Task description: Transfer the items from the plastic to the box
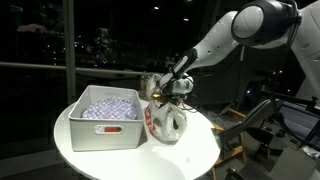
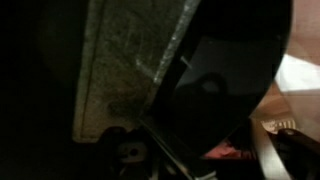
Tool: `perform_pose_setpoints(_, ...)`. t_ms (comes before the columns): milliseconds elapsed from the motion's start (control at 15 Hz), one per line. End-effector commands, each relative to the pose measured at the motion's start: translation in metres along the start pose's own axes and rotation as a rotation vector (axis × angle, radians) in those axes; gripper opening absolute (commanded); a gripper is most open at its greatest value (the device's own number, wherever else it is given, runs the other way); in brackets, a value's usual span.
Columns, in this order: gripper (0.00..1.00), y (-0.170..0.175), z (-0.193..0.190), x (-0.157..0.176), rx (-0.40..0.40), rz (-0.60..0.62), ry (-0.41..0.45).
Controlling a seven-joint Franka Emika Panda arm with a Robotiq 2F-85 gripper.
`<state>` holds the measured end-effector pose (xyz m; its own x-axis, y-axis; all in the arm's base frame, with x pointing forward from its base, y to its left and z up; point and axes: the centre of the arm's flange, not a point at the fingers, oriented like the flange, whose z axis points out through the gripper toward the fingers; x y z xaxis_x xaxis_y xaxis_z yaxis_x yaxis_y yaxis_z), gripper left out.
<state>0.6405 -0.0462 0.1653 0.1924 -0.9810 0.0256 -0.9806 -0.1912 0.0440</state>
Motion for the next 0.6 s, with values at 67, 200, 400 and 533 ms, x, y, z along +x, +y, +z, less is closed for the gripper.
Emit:
perform_pose_setpoints(67,0.22,-0.004,-0.016,-0.005,-0.011,0.031,0.031)
perform_pose_setpoints(200,0.07,-0.004,-0.024,-0.007,-0.024,0.037,0.02)
perform_pose_setpoints(400,0.04,-0.003,-0.036,-0.012,-0.048,0.036,0.015)
perform_pose_setpoints(533,0.03,-0.002,-0.048,-0.014,-0.051,0.035,0.015)
